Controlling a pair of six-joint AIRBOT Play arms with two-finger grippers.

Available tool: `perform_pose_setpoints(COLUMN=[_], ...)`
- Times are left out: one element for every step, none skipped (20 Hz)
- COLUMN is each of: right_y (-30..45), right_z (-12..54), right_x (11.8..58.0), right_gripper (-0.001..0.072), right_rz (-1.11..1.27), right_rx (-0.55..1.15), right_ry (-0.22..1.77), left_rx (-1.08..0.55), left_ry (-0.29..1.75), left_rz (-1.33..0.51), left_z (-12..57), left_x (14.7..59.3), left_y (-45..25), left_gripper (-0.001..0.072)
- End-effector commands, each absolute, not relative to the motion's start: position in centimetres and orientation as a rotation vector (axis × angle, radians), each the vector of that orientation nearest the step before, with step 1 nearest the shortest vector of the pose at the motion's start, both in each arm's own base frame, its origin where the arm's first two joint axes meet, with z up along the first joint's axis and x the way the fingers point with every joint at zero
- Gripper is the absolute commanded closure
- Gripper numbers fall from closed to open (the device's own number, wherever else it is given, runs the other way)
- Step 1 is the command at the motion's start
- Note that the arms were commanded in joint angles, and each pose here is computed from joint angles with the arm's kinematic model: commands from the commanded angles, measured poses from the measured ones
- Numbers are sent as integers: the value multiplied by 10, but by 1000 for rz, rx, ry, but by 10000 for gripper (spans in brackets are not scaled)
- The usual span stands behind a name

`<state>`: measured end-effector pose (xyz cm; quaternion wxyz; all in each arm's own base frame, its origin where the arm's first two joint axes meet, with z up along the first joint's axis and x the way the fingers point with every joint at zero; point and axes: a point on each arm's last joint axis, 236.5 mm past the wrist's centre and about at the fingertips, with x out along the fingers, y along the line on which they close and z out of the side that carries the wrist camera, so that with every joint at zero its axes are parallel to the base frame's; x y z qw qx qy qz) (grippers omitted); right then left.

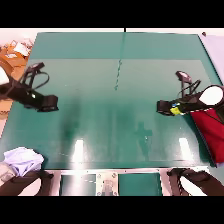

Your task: Fold the shirts.

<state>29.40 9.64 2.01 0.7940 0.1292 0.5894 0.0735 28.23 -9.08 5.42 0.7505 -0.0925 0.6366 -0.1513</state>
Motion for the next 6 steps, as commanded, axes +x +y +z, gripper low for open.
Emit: perform_pose_setpoints(right_y=[116, 116, 116, 116, 116, 116], right_z=[15, 15, 15, 15, 15, 15], right_x=[293, 294, 294, 294, 294, 294], right_gripper=[693, 693, 693, 693, 693, 693], right_rz=[210, 209, 209, 209, 209, 209], right_rx=[228, 229, 229, 229, 229, 229], right_ry=[1242, 1242, 1242, 1242, 1242, 1242], left_rx=[-221, -222, -222, -222, -222, -222], left_ry=[1424, 1422, 1419, 1419, 1419, 1420], left_rz=[-323, -324, -324, -324, -324, -324], left_z=[40, 40, 40, 40, 40, 40], left_x=[261, 261, 262, 262, 262, 261], left_y=[-93, -93, -93, -93, -93, -93], left_gripper=[683, 683, 683, 682, 682, 683])
